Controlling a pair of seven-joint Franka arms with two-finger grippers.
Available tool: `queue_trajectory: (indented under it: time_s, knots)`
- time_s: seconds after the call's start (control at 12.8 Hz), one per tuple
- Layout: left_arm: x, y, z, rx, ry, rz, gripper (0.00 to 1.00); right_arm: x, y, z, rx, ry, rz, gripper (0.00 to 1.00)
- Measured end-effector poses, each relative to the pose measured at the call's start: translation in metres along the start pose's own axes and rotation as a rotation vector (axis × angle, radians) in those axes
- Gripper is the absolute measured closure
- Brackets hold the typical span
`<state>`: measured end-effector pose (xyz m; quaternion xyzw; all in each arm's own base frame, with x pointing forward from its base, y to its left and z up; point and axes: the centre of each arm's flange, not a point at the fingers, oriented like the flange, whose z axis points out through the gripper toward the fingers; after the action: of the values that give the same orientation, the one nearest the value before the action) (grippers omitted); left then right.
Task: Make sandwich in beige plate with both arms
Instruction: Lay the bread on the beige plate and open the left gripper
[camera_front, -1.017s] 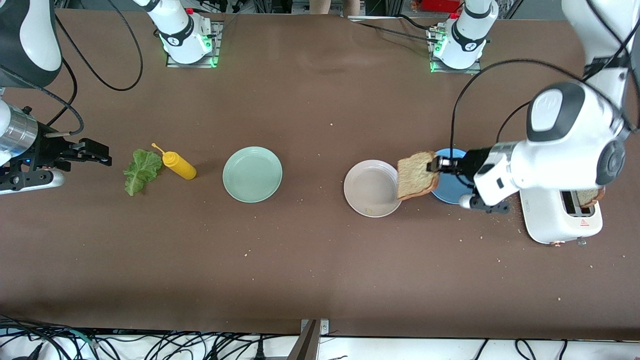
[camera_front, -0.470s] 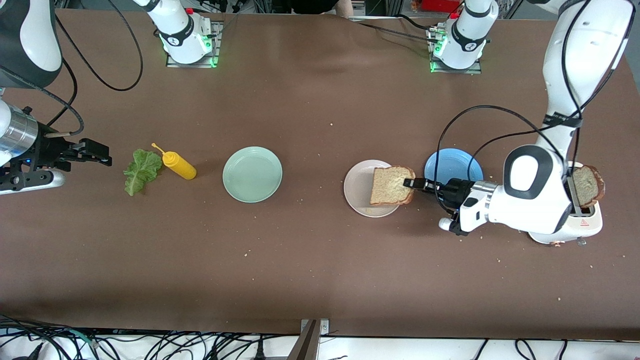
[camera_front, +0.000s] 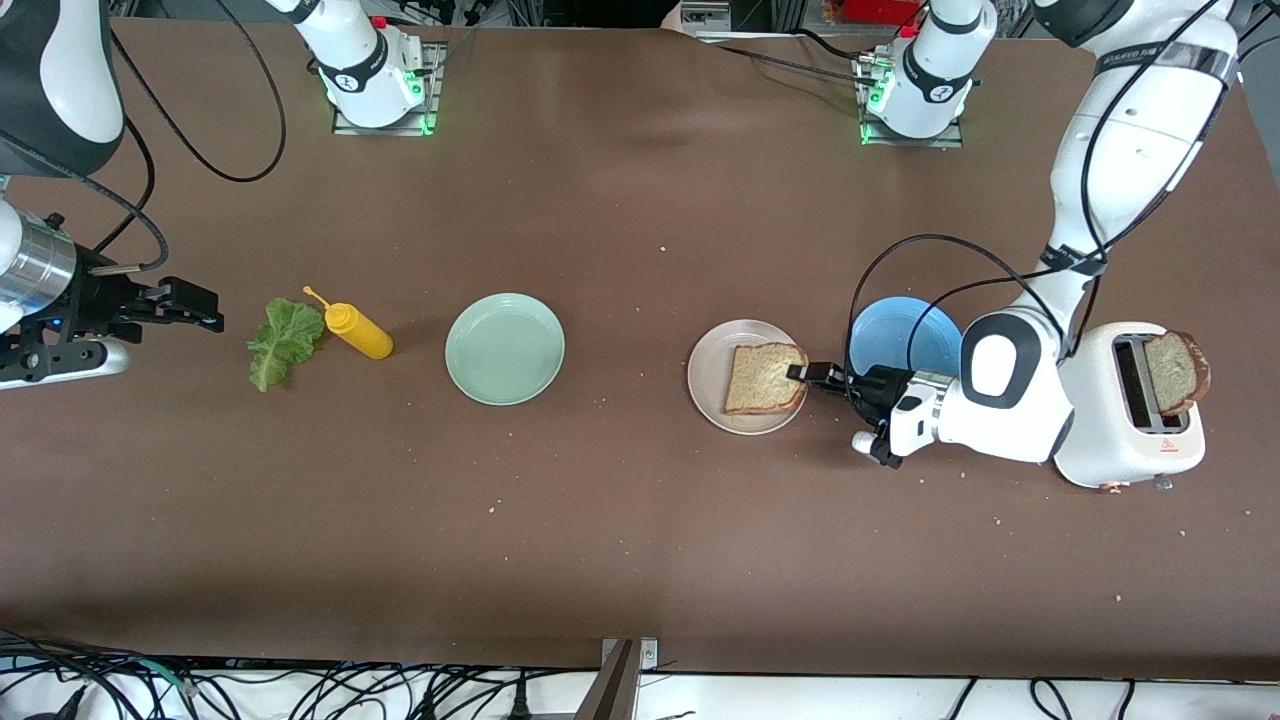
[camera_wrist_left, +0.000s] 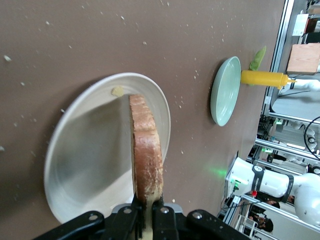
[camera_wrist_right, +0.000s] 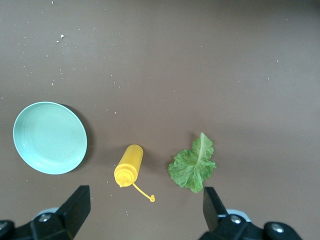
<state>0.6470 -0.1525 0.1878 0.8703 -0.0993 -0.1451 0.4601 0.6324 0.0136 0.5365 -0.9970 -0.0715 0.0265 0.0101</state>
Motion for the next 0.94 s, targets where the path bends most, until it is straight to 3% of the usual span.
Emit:
queue_trajectory:
  time_s: [0.55,0.7,0.94]
  knots:
    - [0.015,0.004,0.056,0.019,0.067,0.012,0.92,0.004,0.001,0.012,0.002,-0.021,0.0,0.0]
    - [0.015,0.003,0.055,0.02,0.071,0.011,0.76,0.006,0.001,0.018,0.004,-0.03,-0.01,0.0]
    - [0.018,0.006,0.047,0.026,0.087,0.019,0.42,0.007,0.001,0.021,0.008,-0.035,-0.108,0.0]
